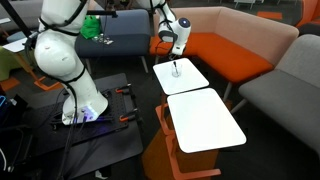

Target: Pick up the small brush from the glass cup and put it on the table.

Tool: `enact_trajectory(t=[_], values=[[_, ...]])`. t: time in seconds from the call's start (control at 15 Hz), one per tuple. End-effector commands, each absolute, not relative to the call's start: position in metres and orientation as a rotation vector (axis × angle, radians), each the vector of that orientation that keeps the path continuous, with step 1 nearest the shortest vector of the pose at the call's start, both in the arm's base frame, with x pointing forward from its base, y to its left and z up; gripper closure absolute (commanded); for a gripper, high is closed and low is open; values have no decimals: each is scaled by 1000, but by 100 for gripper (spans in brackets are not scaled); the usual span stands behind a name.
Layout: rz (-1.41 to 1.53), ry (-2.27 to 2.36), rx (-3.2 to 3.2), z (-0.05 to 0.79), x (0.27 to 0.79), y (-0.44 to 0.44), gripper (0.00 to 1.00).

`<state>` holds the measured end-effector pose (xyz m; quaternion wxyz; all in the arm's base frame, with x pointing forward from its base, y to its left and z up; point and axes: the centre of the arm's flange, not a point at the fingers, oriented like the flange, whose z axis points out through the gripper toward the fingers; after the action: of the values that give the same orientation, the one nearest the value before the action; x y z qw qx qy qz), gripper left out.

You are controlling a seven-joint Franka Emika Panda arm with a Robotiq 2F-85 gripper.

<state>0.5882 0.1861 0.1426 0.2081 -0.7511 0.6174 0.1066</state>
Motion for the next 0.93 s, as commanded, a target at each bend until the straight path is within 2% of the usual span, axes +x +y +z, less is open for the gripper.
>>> enact_trajectory(t=[0.0, 0.2, 0.33, 0.67, 0.87], values=[[294, 1770, -2057, 148, 579, 169, 35], [307, 1777, -2053, 145, 583, 162, 60], [318, 1776, -2055, 143, 585, 160, 65], [350, 1783, -2053, 135, 589, 158, 56], [371, 1784, -2058, 129, 592, 159, 56]])
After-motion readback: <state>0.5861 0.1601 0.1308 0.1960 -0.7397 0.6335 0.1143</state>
